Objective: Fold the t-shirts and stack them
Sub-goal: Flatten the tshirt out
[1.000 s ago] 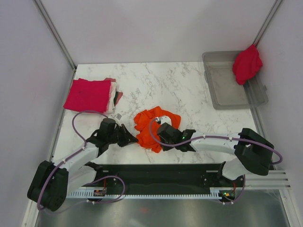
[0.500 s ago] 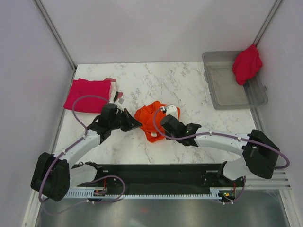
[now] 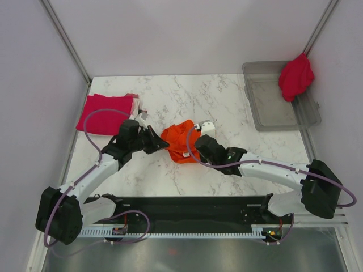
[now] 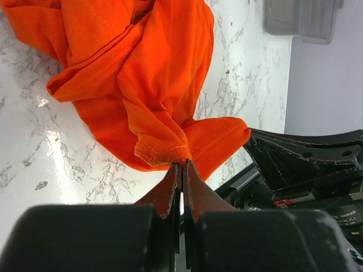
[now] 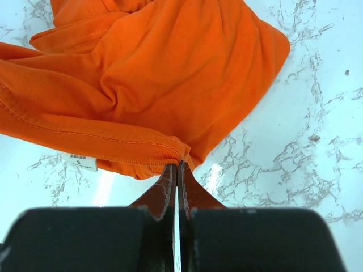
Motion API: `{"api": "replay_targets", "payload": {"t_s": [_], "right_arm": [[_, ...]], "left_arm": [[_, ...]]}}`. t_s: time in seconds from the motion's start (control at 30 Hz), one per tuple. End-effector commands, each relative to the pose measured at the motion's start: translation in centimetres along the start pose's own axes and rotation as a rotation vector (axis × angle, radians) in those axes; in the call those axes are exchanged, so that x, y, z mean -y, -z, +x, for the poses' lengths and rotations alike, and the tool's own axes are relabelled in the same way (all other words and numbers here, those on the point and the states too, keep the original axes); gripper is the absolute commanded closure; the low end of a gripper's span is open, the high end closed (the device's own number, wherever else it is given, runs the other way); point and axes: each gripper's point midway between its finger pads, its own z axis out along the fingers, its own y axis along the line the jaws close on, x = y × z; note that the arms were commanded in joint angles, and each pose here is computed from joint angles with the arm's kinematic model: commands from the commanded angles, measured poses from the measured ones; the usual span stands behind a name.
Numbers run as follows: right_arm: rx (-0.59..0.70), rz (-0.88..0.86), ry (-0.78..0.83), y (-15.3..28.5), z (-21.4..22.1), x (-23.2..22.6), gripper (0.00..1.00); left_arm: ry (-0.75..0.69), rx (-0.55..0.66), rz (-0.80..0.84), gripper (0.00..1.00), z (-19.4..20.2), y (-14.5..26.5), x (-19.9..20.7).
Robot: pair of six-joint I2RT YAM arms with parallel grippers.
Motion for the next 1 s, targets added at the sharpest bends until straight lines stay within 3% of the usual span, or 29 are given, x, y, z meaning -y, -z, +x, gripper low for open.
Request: {"api": "replay_targets", "payload": {"t_s": [0.0,0.2,0.37,0.53,0.7,0.83,0.97], "right_arm": [[0.075,0.019,-0.002,0.8,-3.1,0.1,1.0],[0.179,0.002,0.015,3.3,-8.4,-0.3,1.0],[0.354,0.02,0.01,8.5,-17.1,0.3,1.0],[0.549,-0.089,-0.023,16.6,-25.8,0.0,1.0],[0.66,-0.298,-0.067,24.8,-29.3,-0.1,1.0],[0.689,-0.46,-0.114,30.5,-29.6,0.2,1.0],[0.671,-0.523,-0.142,32.9,-28.7,0.8,1.0]], "left_arm": [[-0.092,0.067,0.036,0.98,-2.7,0.8,2.6],[-0.195,0.139,0.116,0.98,-6.6,2.9,8.1],[-0.262,0.217,0.129,0.98,-10.3,6.3,12.9],[-0.382,0.366,0.284,0.98,-15.2,13.7,22.9],[-0.436,0.388,0.533,0.98,-14.1,21.8,30.4],[-0.393,0.323,0.649,0.98,-11.9,24.8,32.4],[-0.361,0.313,0.733,0.98,-10.5,28.0,34.1]]}}
